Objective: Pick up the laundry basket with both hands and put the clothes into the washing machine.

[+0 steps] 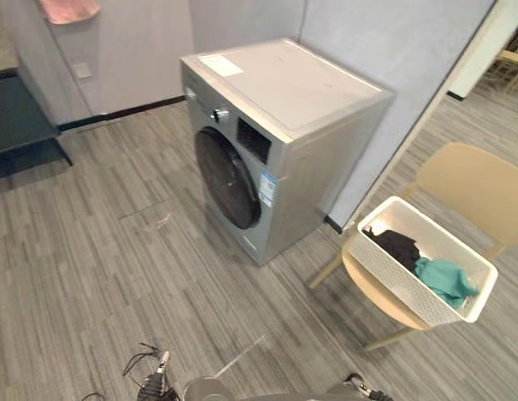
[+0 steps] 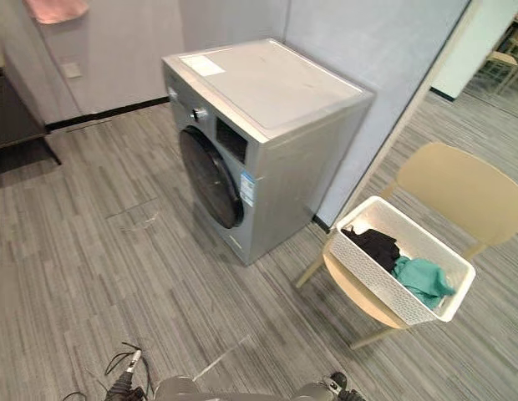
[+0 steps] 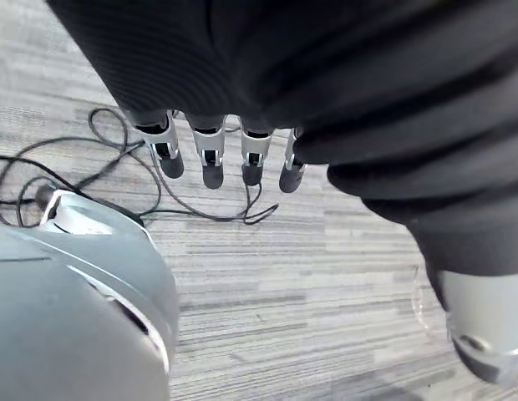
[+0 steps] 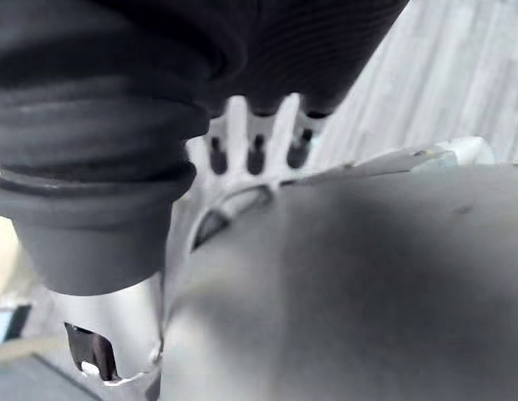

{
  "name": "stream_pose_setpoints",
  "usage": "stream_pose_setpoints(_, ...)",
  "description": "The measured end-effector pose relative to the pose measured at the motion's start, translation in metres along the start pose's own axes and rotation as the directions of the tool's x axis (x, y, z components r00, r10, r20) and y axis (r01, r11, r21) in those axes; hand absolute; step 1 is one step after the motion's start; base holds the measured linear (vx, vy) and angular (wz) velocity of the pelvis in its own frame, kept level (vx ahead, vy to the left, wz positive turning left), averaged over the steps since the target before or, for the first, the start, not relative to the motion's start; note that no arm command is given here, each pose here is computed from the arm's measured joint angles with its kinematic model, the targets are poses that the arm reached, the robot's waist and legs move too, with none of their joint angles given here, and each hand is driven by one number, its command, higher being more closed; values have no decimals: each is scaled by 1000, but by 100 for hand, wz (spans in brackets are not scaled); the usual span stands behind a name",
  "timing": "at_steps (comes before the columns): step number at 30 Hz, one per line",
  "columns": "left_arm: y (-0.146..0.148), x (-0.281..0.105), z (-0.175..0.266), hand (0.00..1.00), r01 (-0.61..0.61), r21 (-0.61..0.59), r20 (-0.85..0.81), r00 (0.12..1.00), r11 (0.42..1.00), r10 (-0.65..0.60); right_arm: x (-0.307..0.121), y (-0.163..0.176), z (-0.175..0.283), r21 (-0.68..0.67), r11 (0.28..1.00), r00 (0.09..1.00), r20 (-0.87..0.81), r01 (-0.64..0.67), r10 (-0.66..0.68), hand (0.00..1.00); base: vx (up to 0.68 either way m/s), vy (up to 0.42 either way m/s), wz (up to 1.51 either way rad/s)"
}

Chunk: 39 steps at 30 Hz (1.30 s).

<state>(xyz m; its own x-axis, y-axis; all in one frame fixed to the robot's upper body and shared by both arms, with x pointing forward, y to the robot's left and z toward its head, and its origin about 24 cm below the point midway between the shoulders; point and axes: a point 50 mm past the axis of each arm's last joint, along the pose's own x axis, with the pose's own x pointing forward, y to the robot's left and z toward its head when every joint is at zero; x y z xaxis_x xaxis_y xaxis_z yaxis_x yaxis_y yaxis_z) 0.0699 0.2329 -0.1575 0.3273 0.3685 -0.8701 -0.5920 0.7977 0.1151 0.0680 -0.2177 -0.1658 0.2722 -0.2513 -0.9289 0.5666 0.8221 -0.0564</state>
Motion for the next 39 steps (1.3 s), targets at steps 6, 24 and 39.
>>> stream_pose_setpoints(6,1,0,-3,0,-10,22,-19,1000,1000,10,-5,38,22,27,994,986,132,-110,106,0,66,-78,45)
stream_pose_setpoints(24,-44,-9,-2,0,120,-97,19,993,988,-118,-9,17,17,65,997,987,156,-51,40,0,219,-67,36)
stream_pose_setpoints(39,-32,-3,1,0,43,22,7,999,999,-43,-15,51,30,-17,991,967,216,-133,133,0,202,491,-44)
